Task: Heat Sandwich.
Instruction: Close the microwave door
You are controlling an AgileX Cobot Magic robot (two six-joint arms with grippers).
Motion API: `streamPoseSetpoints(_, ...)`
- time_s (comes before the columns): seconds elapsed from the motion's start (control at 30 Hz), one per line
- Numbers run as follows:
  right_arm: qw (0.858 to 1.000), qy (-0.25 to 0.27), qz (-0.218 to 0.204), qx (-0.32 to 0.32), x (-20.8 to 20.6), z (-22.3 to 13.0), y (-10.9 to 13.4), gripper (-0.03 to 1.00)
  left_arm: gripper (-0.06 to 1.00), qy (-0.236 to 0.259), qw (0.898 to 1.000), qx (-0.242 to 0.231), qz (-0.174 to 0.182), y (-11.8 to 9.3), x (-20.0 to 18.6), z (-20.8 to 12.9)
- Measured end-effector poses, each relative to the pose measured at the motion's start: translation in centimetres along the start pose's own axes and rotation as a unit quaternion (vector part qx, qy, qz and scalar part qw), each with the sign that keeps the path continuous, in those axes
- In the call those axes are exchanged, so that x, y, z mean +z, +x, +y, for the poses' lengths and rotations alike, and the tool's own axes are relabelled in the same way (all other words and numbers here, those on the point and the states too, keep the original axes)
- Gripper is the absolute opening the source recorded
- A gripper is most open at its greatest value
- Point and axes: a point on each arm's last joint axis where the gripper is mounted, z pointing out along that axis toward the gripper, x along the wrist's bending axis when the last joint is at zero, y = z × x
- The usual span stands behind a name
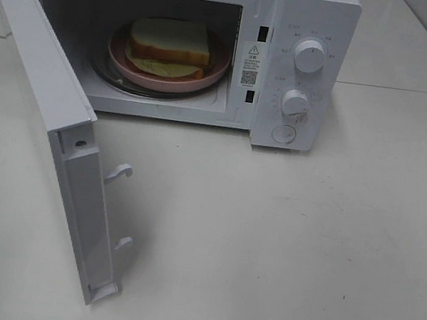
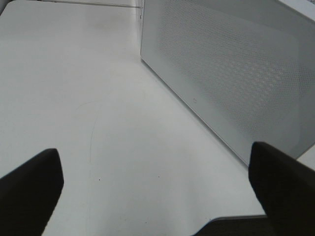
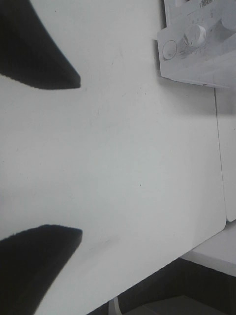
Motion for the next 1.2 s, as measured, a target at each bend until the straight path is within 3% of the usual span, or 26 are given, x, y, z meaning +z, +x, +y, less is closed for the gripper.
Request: streamPoseSetpoints(1.2,1.000,0.000,0.002,0.001,0.00,0.00,0.04,0.74,0.96,0.000,1.000,0.000,0.000,0.00,0.00,0.00)
